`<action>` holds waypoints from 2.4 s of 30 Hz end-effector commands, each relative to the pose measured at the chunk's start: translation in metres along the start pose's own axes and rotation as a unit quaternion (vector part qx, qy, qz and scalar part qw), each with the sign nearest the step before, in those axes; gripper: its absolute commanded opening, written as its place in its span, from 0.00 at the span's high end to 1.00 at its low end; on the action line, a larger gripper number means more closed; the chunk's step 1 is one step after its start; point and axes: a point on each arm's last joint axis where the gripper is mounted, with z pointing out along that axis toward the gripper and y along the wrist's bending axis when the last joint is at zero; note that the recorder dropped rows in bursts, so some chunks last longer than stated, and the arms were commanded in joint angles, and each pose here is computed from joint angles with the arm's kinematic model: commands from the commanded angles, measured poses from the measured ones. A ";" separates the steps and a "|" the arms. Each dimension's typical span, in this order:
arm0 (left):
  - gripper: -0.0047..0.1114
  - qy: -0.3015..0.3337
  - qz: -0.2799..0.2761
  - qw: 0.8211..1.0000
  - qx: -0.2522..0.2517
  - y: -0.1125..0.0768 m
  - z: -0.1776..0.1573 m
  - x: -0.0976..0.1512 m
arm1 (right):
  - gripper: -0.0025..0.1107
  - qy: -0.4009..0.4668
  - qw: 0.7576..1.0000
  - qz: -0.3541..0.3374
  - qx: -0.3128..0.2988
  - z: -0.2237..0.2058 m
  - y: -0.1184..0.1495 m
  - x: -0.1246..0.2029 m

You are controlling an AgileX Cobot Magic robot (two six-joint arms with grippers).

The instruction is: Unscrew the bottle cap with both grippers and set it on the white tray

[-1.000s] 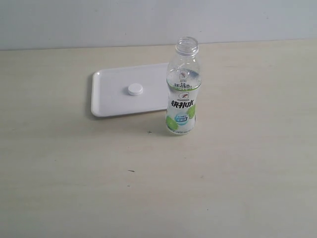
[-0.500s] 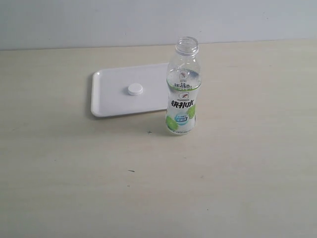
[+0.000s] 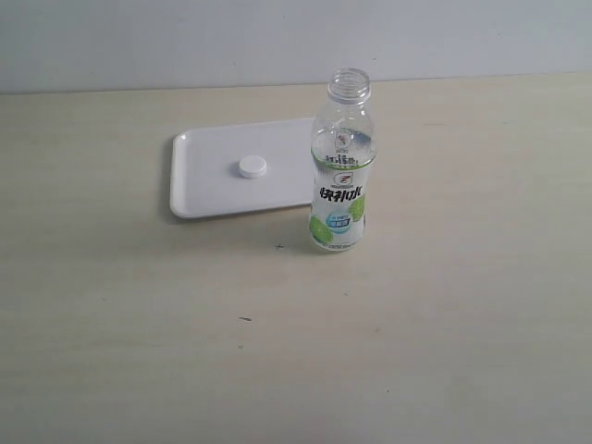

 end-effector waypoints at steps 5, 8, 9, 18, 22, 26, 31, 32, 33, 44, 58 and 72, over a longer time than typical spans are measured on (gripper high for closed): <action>0.96 0.001 0.097 0.990 -0.102 0.014 -0.001 0.000 | 0.97 0.001 1.000 0.001 0.004 0.000 0.000 0.001; 0.96 0.001 0.103 0.979 -0.174 0.023 -0.003 -0.001 | 0.97 0.001 1.000 0.001 0.004 0.000 0.000 0.001; 0.96 0.001 0.105 0.976 -0.193 0.025 -0.004 -0.001 | 0.97 0.001 1.000 0.004 0.004 0.000 0.000 0.001; 0.96 0.004 0.117 0.972 -0.202 0.026 -0.004 -0.001 | 0.97 0.001 1.000 0.004 0.004 0.000 0.000 0.001; 0.96 -0.002 0.095 0.976 -0.196 0.025 -0.004 -0.001 | 0.97 0.001 1.000 0.003 0.004 0.000 0.000 0.001; 0.96 0.031 0.110 0.969 -0.219 0.030 -0.006 0.004 | 0.97 0.001 1.000 0.001 0.004 0.000 0.000 0.001; 0.96 0.034 0.079 0.964 -0.252 0.035 -0.009 0.005 | 0.97 0.001 1.000 0.002 0.004 0.000 0.000 0.001; 0.96 0.033 0.079 0.964 -0.252 0.035 -0.009 0.005 | 0.97 0.001 1.000 0.002 0.004 0.000 0.000 0.001; 0.96 0.035 0.079 0.964 -0.252 0.035 -0.009 0.005 | 0.97 0.001 1.000 0.002 0.004 0.000 0.000 0.001; 0.96 0.048 0.033 0.965 -0.254 0.035 -0.009 0.009 | 0.97 0.001 1.000 0.004 0.004 0.000 0.000 0.001; 0.96 0.059 0.034 0.964 -0.256 0.036 -0.010 0.011 | 0.97 0.014 1.000 0.003 0.003 0.000 0.000 0.004; 0.96 0.059 0.034 0.964 -0.256 0.036 -0.010 0.011 | 0.97 0.014 1.000 0.004 0.003 0.000 0.000 0.004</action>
